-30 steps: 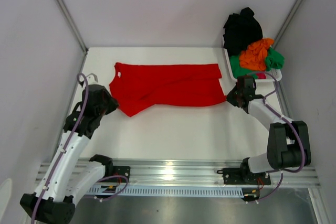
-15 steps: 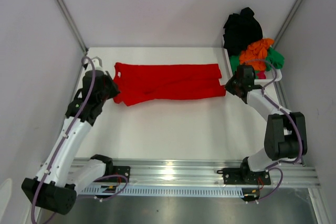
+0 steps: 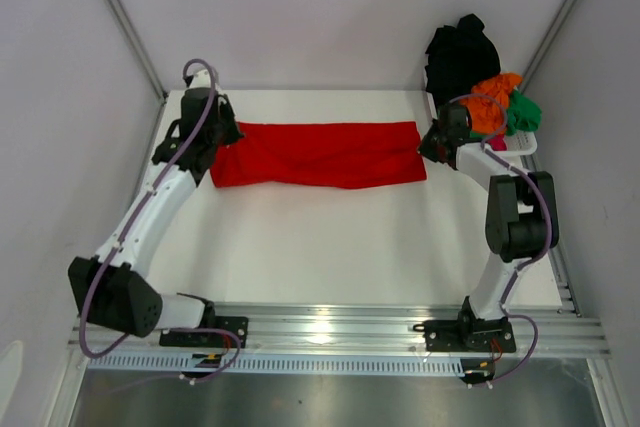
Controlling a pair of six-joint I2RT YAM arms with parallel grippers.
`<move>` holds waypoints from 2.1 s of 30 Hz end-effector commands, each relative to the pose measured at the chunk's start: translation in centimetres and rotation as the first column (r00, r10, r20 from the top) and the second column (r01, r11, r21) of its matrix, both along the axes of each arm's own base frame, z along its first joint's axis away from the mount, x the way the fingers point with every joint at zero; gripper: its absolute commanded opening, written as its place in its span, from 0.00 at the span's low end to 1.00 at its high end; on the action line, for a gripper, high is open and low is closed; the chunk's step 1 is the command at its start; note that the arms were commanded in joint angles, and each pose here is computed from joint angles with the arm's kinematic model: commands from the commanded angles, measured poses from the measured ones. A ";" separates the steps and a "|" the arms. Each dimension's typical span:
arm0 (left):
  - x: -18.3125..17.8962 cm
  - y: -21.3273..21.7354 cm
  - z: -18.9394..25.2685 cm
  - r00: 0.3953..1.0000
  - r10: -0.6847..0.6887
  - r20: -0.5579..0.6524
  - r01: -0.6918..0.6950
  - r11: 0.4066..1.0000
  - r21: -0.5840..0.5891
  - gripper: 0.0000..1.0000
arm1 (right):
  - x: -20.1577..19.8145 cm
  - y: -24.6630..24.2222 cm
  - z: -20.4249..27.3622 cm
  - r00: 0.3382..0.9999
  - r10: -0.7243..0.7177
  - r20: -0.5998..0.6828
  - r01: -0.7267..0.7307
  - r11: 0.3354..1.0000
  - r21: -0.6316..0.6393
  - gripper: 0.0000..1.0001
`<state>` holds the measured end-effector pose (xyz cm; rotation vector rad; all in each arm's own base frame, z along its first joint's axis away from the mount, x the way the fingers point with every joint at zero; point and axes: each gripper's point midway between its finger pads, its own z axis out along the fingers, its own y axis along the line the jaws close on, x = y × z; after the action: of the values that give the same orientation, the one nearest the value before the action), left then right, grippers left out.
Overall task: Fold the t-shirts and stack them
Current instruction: Fold the tshirt
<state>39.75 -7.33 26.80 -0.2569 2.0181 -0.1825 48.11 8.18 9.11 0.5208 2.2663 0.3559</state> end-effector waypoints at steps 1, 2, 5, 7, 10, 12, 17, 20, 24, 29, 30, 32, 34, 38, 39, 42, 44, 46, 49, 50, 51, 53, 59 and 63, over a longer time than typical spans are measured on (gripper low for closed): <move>3.3 -0.4 2.2 0.998 -0.003 0.069 0.003 1.000 0.002 0.01 | 2.3 -0.6 1.0 0.999 0.019 0.044 -0.020 1.000 0.017 0.00; 3.9 -0.5 2.1 0.998 -0.006 0.069 0.005 1.000 0.008 0.01 | 2.6 -0.7 1.0 0.998 0.019 0.053 -0.020 1.000 0.022 0.00; 6.1 -0.8 1.4 0.999 -0.007 0.052 0.005 1.000 0.029 0.00 | 3.6 -0.8 0.9 0.998 0.025 0.052 -0.027 0.999 0.029 0.00; 7.2 -0.9 1.7 0.999 -0.003 0.052 0.001 0.999 0.032 0.01 | 4.1 -0.6 0.6 0.998 0.036 0.050 -0.038 0.999 0.032 0.00; 8.6 -1.0 0.4 1.000 0.005 0.024 -0.005 1.000 0.016 0.01 | 4.5 -0.8 0.4 0.998 0.034 0.054 -0.036 0.999 0.032 0.00; 9.4 -0.8 -0.4 1.000 0.013 0.007 -0.013 1.000 0.000 0.01 | 4.6 -0.7 0.1 0.998 0.041 0.048 -0.043 0.999 0.032 0.00; 11.0 -0.5 -1.2 1.000 0.015 -0.005 -0.015 1.000 -0.006 0.01 | 5.0 -0.5 -1.2 0.999 0.045 0.021 -0.046 0.998 0.042 0.00; 12.1 -0.5 -1.9 1.000 0.006 -0.016 -0.006 1.000 0.003 0.01 | 5.3 -0.4 -1.9 0.999 0.043 0.006 -0.043 0.998 0.048 0.00; 13.3 -0.7 -2.7 1.000 -0.006 -0.028 0.007 1.000 0.010 0.01 | 5.8 -0.4 -2.5 0.999 0.043 -0.004 -0.043 0.998 0.047 0.00; 14.6 -0.6 -4.6 0.998 0.000 -0.064 0.001 1.000 0.006 0.01 | 6.2 -0.8 -3.4 0.999 0.036 -0.032 -0.035 0.999 0.030 0.00; 14.8 -0.5 -4.5 0.998 0.003 -0.063 -0.002 1.000 0.003 0.01 | 6.3 -0.7 -3.6 0.999 0.034 -0.036 -0.033 0.999 0.026 0.00; 15.1 -0.1 -5.1 0.997 0.013 -0.075 -0.013 1.000 -0.001 0.01 | 6.6 -0.9 -3.9 0.998 0.025 -0.049 -0.024 0.999 0.025 0.00; 15.4 0.1 -5.1 0.997 0.022 -0.074 -0.023 1.000 -0.014 0.01 | 6.7 -0.9 -4.0 0.998 0.025 -0.055 -0.024 0.999 0.024 0.00; 15.6 1.2 -6.3 0.994 0.045 -0.101 -0.048 0.998 -0.029 0.01 | 7.3 -0.9 -3.7 0.998 0.016 -0.055 -0.014 1.000 0.028 0.00; 15.6 1.4 -6.3 0.994 0.051 -0.101 -0.054 0.998 -0.028 0.01 | 7.3 -0.8 -3.5 0.999 0.017 -0.051 -0.016 0.999 0.028 0.00; 15.7 2.0 -6.7 0.993 0.059 -0.102 -0.063 0.997 -0.038 0.01 | 7.5 -0.9 -3.3 0.999 0.013 -0.049 -0.012 1.000 0.016 0.00; 16.0 2.3 -6.4 0.994 0.057 -0.090 -0.061 0.997 -0.040 0.01 | 7.4 -1.3 -3.3 0.998 0.001 -0.057 -0.001 1.000 -0.002 0.00; 16.2 2.4 -6.1 0.995 0.055 -0.079 -0.057 0.998 -0.034 0.01 | 7.1 -2.0 -3.5 0.996 -0.027 -0.080 0.024 0.999 -0.032 0.00; 16.5 2.6 -5.6 0.996 0.058 -0.064 -0.060 0.998 -0.032 0.01 | 6.2 -3.4 -3.7 0.989 -0.088 -0.115 0.079 0.993 -0.084 0.00; 16.5 2.6 -5.7 0.996 0.058 -0.064 -0.060 0.998 -0.032 0.01 | 6.0 -3.5 -3.7 0.988 -0.097 -0.118 0.087 0.992 -0.087 0.00; 16.6 2.7 -5.6 0.996 0.060 -0.061 -0.063 0.997 -0.035 0.01 | 5.9 -3.6 -3.6 0.988 -0.098 -0.118 0.088 0.992 -0.091 0.00; 16.6 2.6 -5.8 0.996 0.055 -0.065 -0.058 0.998 -0.039 0.01 | 5.7 -3.7 -3.6 0.987 -0.104 -0.119 0.093 0.991 -0.092 0.00; 16.7 2.4 -6.0 0.997 0.044 -0.067 -0.047 0.998 -0.048 0.01 | 6.3 -2.9 -3.0 0.991 -0.080 -0.108 0.071 0.993 -0.090 0.00; 17.0 2.3 -6.1 0.997 0.033 -0.066 -0.036 0.998 -0.044 0.01 | 7.0 -2.1 -2.2 0.996 -0.037 -0.085 0.028 0.994 -0.102 0.00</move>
<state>54.98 -4.90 18.19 -0.3490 2.1532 -0.1627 53.64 6.06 5.24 0.5724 2.3823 0.2317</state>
